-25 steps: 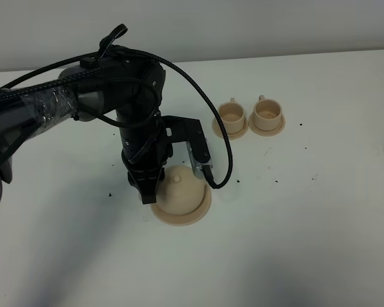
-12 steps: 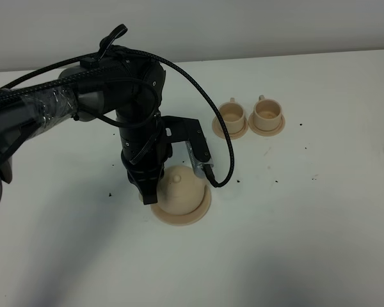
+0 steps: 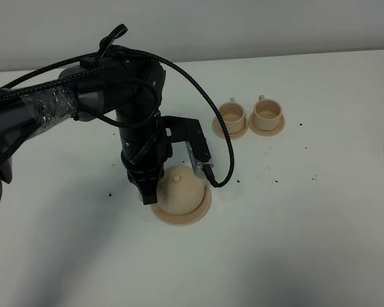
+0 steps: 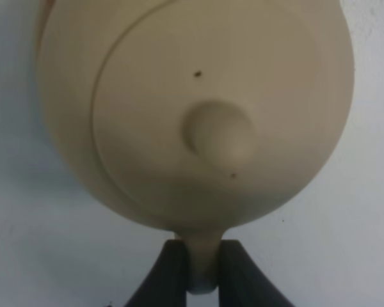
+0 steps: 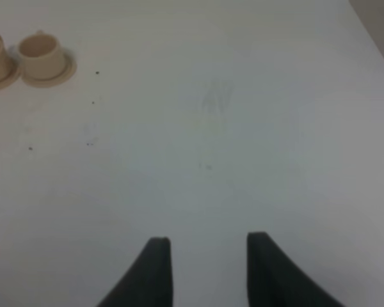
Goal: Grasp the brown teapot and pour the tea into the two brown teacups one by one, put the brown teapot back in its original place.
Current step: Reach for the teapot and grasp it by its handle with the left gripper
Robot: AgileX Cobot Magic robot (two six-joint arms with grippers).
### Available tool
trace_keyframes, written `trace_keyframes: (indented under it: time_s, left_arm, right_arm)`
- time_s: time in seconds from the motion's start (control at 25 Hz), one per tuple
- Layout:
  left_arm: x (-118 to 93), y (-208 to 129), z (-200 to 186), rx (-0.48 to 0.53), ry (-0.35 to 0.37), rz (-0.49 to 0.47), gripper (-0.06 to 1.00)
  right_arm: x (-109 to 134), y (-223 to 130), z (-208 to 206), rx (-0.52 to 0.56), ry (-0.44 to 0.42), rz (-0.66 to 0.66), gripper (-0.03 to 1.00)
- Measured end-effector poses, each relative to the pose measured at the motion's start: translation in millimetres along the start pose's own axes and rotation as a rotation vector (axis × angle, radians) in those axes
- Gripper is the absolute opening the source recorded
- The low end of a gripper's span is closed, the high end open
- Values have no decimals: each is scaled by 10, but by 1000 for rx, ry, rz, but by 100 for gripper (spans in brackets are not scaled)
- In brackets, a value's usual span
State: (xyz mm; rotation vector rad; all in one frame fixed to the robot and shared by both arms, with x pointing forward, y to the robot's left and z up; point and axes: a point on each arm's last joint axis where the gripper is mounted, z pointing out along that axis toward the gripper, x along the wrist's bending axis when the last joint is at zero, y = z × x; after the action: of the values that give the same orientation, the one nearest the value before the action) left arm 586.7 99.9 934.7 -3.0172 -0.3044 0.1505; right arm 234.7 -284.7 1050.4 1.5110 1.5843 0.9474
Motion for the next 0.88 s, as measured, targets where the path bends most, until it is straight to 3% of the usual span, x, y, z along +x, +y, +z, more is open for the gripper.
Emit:
trace_keyframes:
  time_s: [0.88]
  left_arm:
    - [-9,-2,-72,-25,18,15,15]
  right_arm:
    - [0,0,0,0,0,0,31]
